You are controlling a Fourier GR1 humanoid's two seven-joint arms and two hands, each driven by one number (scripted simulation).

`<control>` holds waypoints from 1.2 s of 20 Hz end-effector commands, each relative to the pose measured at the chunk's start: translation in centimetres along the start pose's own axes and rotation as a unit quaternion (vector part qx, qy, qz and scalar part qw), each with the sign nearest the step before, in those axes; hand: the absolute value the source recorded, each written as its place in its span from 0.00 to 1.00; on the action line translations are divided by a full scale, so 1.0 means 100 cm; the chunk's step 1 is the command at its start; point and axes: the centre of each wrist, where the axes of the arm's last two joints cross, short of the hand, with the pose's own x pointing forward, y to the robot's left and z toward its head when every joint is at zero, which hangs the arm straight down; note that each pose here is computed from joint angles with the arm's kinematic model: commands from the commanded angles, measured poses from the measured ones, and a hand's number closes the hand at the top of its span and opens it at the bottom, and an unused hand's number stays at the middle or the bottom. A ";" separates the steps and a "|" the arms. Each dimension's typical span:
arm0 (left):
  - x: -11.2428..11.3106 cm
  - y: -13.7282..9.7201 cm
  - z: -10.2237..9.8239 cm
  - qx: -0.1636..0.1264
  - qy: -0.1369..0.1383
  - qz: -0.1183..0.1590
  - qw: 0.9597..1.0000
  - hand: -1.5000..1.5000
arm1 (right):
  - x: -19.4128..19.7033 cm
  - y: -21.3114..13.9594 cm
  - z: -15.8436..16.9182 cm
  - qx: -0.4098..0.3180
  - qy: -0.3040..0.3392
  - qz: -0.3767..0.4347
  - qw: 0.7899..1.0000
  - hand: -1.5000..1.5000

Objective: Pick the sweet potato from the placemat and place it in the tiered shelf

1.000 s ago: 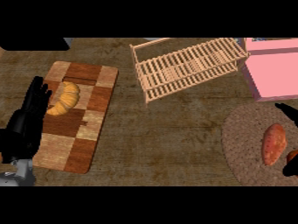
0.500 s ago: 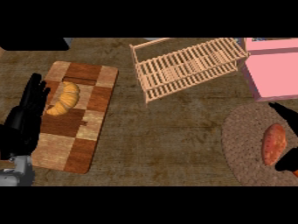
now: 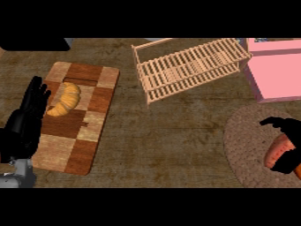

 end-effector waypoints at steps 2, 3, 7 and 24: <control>0.003 0.005 0.006 -0.007 0.007 -0.002 1.000 0.50 | -0.006 0.013 0.000 -0.005 -0.018 0.051 0.999 1.00; 0.012 -0.014 -0.012 0.002 -0.005 0.001 1.000 0.50 | 0.011 0.014 -0.006 -0.020 -0.028 0.052 0.998 1.00; 0.007 0.008 0.009 0.003 0.002 -0.005 1.000 0.50 | 0.056 0.037 0.005 -0.037 -0.093 0.085 0.991 1.00; 0.000 0.005 0.006 -0.003 0.002 -0.001 1.000 0.50 | 0.197 0.036 0.129 -0.078 -0.283 -0.003 0.956 1.00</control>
